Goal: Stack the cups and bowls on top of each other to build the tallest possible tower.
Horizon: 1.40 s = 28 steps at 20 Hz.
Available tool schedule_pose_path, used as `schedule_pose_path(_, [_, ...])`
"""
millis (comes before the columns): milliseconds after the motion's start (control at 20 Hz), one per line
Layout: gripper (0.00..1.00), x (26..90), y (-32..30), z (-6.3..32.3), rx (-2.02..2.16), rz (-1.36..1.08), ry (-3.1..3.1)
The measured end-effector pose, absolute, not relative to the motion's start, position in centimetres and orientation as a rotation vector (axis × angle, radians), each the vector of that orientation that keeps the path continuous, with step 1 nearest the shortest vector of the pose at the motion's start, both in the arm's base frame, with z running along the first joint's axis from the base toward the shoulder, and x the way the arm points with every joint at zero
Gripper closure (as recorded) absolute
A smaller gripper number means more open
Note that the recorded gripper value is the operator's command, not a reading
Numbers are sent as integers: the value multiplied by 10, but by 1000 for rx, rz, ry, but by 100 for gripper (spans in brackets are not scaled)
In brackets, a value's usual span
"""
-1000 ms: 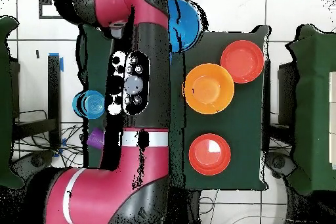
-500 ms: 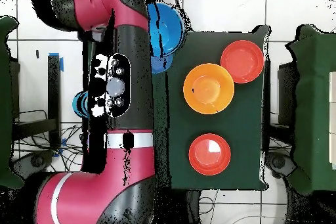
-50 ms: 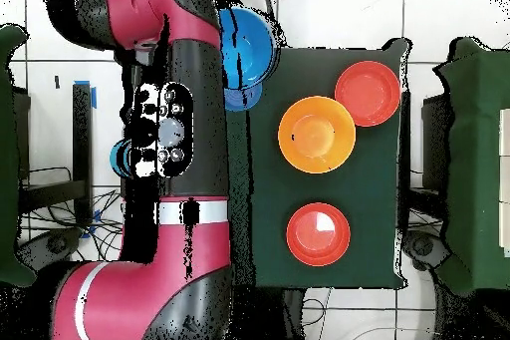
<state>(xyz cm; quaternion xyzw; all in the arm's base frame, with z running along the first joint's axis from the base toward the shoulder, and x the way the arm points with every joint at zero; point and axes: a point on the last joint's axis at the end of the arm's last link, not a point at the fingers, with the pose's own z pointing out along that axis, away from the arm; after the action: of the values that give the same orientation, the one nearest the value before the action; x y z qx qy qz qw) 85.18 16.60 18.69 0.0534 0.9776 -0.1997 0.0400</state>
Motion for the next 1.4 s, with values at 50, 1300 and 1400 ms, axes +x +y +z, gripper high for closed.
schedule_pose_path(50, [100, 852, 166, 186, 164, -612, 2996])
schedule_pose_path(1300, [100, 849, 152, 148, 143, -742, 2997])
schedule_pose_path(1400, [100, 849, 150, 146, 141, -755, 2995])
